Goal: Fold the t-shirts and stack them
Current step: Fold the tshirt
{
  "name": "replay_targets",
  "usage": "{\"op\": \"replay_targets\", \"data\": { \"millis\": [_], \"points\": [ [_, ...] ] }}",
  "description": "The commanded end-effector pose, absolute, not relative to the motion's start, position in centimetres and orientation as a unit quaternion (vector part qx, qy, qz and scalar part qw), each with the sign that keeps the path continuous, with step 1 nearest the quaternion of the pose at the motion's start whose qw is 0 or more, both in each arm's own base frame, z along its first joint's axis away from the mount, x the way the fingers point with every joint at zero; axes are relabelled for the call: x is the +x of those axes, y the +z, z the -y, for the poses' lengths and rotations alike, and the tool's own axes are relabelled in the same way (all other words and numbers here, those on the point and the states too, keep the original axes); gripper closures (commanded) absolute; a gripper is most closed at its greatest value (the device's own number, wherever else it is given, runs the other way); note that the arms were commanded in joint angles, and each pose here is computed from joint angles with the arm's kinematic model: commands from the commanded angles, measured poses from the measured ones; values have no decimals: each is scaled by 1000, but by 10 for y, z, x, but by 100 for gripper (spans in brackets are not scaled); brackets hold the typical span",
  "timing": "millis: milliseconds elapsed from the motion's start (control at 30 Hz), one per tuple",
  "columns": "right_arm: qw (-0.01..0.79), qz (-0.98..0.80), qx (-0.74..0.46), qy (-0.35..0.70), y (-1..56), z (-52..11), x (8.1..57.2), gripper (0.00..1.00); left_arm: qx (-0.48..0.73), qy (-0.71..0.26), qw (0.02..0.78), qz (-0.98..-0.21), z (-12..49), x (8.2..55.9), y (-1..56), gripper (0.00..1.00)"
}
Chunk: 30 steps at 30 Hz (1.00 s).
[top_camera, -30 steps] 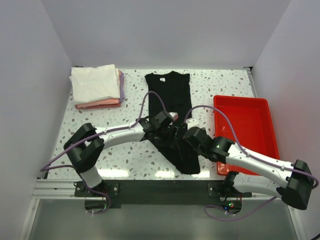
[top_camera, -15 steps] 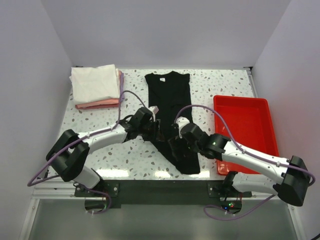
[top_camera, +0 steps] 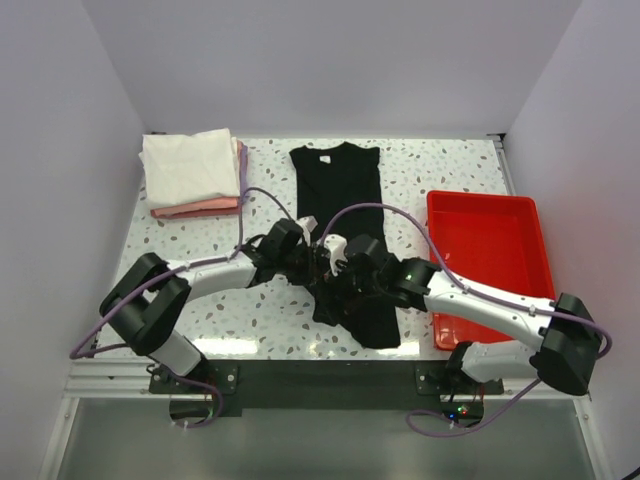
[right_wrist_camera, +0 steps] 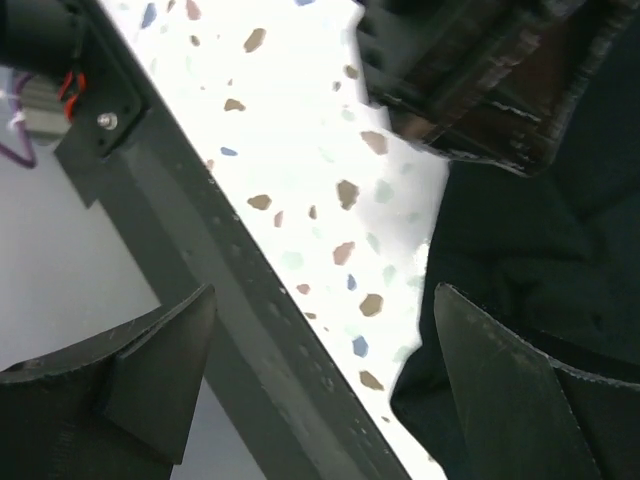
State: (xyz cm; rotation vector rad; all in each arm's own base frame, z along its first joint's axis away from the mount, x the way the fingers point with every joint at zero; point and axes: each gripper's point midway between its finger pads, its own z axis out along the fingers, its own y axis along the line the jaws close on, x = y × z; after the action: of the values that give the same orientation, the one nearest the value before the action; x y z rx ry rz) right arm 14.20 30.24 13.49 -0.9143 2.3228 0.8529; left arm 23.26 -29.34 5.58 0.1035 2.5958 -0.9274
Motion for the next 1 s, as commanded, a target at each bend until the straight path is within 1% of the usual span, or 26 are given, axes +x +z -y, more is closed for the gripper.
{"op": "replay_targets", "data": {
  "millis": [0, 100, 200, 333, 433, 633, 767, 967],
  "points": [
    [229, -829, -351, 370, 140, -328, 132, 6, 42, -357, 193, -913, 308, 246, 56, 74],
    [209, -833, -353, 371, 127, -335, 133, 5, 34, -356, 176, -917, 307, 245, 41, 75],
    [211, -846, -346, 348, 114, -333, 143, 1, 31, -358, 168, -918, 305, 241, 33, 77],
    [185, -867, -322, 332, 90, -326, 156, 1, 22, -338, 170, -925, 297, 240, 26, 78],
    [189, -882, -300, 311, 81, -314, 169, 1, 18, -327, 171, -929, 291, 238, 23, 78],
    [189, -918, -252, 241, 59, -271, 190, 1, 12, -315, 165, -935, 285, 235, 15, 79],
    [189, -939, -232, 172, 44, -237, 202, 1, 10, -307, 160, -938, 280, 231, 11, 80],
    [193, -951, -221, 94, 45, -208, 210, 1, 9, -303, 162, -939, 275, 227, 11, 80]
  ]
}}
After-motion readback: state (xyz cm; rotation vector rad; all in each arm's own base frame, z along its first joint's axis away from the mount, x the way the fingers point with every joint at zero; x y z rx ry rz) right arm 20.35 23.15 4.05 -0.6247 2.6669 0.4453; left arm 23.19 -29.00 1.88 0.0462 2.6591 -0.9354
